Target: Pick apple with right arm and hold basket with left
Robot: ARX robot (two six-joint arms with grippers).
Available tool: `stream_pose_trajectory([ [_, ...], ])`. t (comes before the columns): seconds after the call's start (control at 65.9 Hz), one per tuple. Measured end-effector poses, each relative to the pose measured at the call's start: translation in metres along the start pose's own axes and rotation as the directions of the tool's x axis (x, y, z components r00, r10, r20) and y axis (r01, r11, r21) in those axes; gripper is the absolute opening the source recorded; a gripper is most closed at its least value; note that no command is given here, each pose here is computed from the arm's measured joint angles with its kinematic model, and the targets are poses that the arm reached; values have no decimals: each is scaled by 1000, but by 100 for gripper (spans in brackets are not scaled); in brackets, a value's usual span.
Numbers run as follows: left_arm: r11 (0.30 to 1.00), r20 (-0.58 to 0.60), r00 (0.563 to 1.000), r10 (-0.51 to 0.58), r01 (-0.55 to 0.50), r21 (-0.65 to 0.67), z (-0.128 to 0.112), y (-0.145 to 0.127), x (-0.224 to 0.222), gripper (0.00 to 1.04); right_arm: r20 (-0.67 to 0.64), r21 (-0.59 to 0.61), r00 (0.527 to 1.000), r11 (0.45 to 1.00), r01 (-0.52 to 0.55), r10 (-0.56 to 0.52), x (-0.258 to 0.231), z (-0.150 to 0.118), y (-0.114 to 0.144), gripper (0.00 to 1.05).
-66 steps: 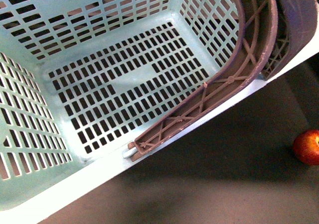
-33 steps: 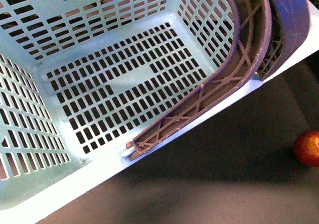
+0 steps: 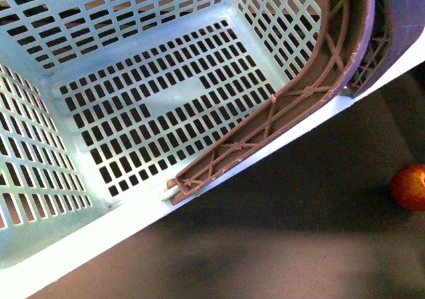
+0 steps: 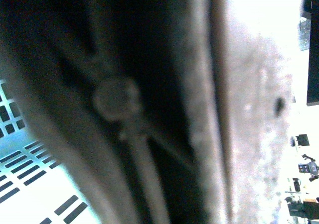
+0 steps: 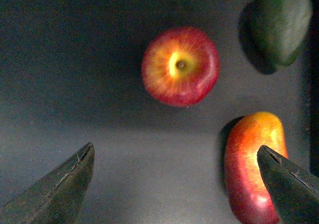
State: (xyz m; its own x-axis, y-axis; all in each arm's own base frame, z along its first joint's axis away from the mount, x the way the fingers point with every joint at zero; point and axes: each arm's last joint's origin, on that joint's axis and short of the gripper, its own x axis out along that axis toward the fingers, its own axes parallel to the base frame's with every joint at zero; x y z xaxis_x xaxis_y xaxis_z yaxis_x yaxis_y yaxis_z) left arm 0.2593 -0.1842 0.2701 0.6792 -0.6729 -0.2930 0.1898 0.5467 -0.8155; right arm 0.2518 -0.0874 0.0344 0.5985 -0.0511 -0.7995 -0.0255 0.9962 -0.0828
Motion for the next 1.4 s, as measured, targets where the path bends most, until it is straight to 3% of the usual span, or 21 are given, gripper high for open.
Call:
stream_pose_trajectory([
  [0.501,1000,2,1000,1,-1,0,0,0,0,14,-98,-17,993,998,66,-68,62,15,-9,96],
  [1.396,1000,2,1000,1,-1,0,0,0,0,14,-179,10,979,995,95,-92,116,23,7,96],
])
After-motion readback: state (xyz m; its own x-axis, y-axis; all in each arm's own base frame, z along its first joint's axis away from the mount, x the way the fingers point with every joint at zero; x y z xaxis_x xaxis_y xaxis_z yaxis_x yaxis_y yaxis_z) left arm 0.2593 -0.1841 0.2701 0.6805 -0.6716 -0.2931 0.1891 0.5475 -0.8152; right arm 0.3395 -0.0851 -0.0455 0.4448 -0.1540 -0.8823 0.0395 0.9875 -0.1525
